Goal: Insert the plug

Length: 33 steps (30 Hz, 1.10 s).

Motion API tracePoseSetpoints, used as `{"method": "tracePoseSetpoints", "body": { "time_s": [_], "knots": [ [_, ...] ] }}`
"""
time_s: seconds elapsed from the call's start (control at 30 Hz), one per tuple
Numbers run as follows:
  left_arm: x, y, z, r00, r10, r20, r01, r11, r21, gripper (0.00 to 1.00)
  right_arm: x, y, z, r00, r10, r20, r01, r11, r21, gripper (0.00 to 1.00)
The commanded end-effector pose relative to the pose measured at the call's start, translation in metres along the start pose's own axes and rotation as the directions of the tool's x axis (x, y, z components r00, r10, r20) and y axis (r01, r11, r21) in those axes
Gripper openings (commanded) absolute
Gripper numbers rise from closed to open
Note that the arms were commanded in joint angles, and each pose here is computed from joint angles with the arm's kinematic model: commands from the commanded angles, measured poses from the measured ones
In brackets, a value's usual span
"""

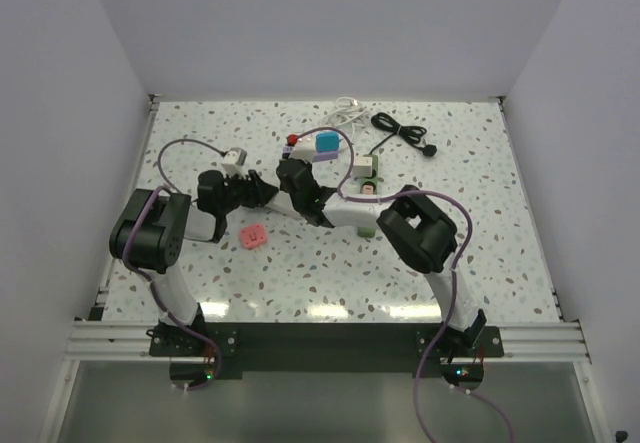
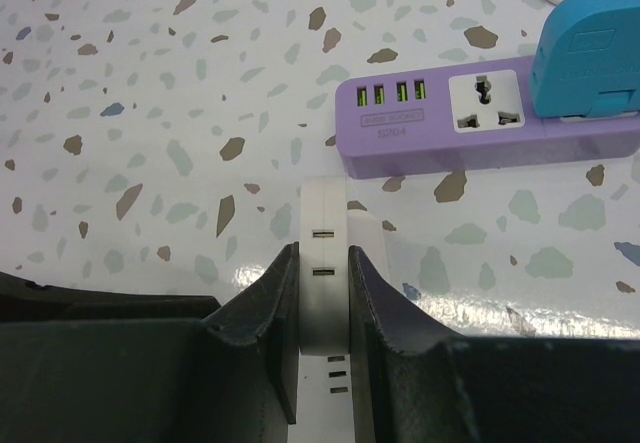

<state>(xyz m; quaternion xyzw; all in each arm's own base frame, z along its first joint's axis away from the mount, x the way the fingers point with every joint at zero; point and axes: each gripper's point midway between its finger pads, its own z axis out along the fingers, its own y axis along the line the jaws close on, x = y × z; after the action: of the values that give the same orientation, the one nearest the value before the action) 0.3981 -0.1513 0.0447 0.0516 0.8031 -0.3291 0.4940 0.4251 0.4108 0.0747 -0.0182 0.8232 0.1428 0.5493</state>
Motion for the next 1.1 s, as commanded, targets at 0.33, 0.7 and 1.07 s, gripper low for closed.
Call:
{"method": "tracePoseSetpoints", "body": {
  "time_s": [0.33,0.7,1.07],
  "knots": [
    [-0.018,-0.026,0.0,0.997,0.067,0.033,-0.068,0.997,0.043,0.58,0.135,-0.012,-0.068,0.843,-0.277,-0.462,0.225,0.96,-0.166,0.51],
    [-0.032,-0.018,-0.006,0.996,0.064,0.057,-0.062,0.997,-0.041,0.58,0.035,0.001,-0.083,0.939,-0.224,-0.26,0.17,0.962,-0.214,0.65],
    [-0.063,-0.021,-0.052,0.983,0.072,0.166,-0.04,0.982,-0.186,0.69,0.0,0.005,-0.147,0.955,-0.249,-0.161,0.168,0.901,-0.399,0.65]
  ]
}}
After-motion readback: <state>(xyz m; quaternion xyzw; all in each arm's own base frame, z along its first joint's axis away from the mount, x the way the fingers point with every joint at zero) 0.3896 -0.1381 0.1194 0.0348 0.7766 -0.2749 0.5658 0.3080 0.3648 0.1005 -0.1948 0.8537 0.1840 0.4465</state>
